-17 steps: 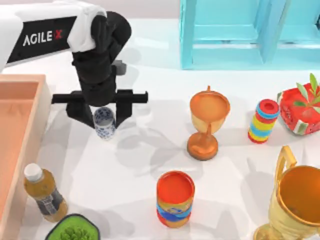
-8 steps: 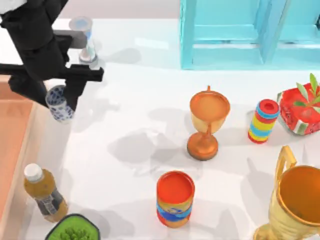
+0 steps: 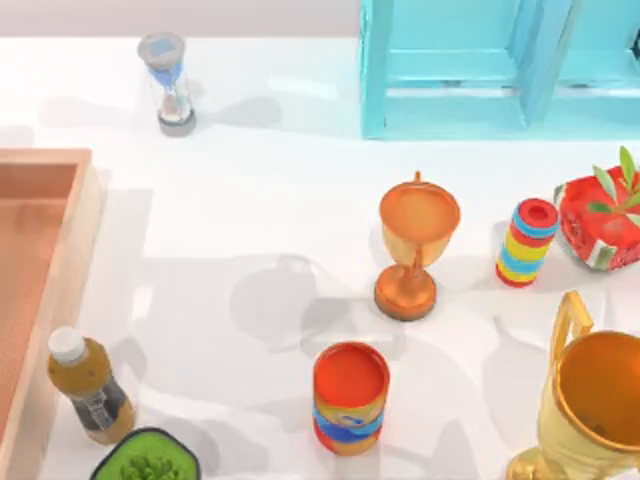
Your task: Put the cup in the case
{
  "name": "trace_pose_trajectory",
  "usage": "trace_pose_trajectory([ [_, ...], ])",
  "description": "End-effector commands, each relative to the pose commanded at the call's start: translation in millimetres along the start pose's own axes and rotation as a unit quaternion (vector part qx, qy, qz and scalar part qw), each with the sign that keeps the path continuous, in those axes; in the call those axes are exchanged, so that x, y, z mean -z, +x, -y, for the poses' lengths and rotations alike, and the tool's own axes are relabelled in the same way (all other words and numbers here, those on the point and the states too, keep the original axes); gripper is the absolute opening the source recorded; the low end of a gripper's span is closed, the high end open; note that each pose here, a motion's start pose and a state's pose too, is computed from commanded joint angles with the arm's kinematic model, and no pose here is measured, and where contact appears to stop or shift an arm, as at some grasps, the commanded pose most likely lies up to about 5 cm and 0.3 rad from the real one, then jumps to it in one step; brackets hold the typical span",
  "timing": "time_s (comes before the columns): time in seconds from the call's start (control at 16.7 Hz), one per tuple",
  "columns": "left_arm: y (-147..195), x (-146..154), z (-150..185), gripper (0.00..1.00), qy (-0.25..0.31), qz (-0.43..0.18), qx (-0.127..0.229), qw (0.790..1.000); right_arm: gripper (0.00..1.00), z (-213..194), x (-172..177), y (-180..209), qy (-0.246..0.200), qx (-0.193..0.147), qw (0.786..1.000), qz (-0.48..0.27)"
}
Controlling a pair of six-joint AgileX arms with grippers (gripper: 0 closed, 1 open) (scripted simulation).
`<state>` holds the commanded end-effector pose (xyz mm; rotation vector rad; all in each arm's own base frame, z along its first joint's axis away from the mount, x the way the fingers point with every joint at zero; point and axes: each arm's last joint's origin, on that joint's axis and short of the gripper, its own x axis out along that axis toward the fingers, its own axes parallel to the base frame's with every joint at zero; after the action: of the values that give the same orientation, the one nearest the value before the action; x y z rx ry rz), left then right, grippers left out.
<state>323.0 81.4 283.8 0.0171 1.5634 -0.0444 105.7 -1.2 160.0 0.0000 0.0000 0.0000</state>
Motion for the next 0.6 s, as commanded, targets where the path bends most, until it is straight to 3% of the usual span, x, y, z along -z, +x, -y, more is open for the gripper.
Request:
trace_pose_trajectory([
  [0.42,3,3,-13,0.00,-0.007,-0.001,-0.008,1.000,1.00,0,0,0,0.000,0.000,1.000,0.000],
  [0.6,21,1,-14,0.00,-0.005,-0.001,-0.007,1.000,1.00,0,0,0,0.000,0.000,1.000,0.000],
])
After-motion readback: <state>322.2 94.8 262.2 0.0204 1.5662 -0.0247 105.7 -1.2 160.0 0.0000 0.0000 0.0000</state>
